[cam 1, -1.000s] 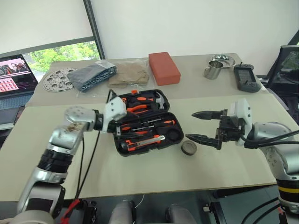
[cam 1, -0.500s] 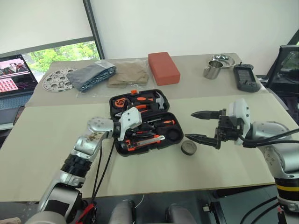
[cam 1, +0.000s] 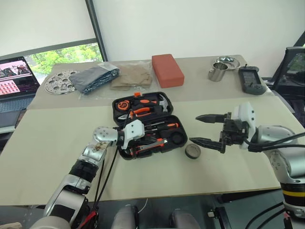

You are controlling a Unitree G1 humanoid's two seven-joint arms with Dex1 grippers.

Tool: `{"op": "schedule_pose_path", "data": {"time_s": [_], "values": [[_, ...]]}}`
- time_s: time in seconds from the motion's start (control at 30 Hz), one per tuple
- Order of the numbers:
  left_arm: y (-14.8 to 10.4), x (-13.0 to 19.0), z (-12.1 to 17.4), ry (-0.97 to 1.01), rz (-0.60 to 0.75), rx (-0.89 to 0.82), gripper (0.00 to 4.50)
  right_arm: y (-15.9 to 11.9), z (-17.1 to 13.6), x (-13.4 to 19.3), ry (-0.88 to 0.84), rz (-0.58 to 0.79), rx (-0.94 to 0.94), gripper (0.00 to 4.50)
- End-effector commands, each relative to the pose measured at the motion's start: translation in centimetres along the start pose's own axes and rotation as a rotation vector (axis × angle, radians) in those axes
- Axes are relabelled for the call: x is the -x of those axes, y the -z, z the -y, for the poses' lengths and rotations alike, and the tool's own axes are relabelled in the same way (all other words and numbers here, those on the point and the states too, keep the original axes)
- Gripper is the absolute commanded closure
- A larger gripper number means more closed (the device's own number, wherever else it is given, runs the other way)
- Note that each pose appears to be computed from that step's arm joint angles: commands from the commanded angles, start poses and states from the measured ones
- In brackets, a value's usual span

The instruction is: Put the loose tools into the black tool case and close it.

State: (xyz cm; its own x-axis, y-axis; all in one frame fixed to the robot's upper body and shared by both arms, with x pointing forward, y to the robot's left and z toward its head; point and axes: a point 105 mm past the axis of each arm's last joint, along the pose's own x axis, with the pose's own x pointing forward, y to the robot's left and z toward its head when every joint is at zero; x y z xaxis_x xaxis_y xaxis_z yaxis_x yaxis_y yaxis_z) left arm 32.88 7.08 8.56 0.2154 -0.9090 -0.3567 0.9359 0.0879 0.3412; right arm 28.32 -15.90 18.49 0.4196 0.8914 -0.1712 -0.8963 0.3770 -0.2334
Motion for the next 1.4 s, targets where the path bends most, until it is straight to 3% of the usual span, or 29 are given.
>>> {"op": "schedule_pose_path", "data": {"time_s": [0.03,0.3,0.47,0.57,0.67,0.87,0.93,1.1,1.4], "values": [[5.4,-0.5,3.1,0.076,-0.19,0.035,4.4,-1.1,0.2,0.6,0.02,0.015,0.063,0.0],[7.4,-0.9,3.9,0.055,-0.264,-0.034,4.4,0.7,0.6,0.7,0.033,-0.099,0.057,0.0],[3.1,-0.1,0.0,-0.14,-0.074,0.03,4.4,3.2,-0.5,0.6,-0.017,-0.232,0.035,0.0],[-1.2,1.9,-1.6,-0.184,0.091,0.095,3.73,4.9,-1.1,0.5,-0.048,-0.33,0.046,0.0],[-4.5,4.2,-1.0,-0.096,0.176,0.128,2.51,5.4,-1.4,-0.2,-0.078,-0.376,0.035,0.0],[-8.4,7.6,0.4,0.022,0.19,0.148,0.34,5.7,-2.1,-2.3,-0.161,-0.459,0.052,0.0],[-9.0,8.4,1.2,0.068,0.153,0.142,0.11,5.7,-2.2,-2.9,-0.192,-0.47,0.06,0.0],[-9.0,9.0,1.4,0.061,0.079,0.113,0.0,6.6,-2.8,-2.6,-0.25,-0.549,0.058,1.32],[-8.8,9.3,1.8,0.041,0.026,0.081,0.0,7.7,-2.4,-2.1,-0.244,-0.62,0.082,4.43]]}}
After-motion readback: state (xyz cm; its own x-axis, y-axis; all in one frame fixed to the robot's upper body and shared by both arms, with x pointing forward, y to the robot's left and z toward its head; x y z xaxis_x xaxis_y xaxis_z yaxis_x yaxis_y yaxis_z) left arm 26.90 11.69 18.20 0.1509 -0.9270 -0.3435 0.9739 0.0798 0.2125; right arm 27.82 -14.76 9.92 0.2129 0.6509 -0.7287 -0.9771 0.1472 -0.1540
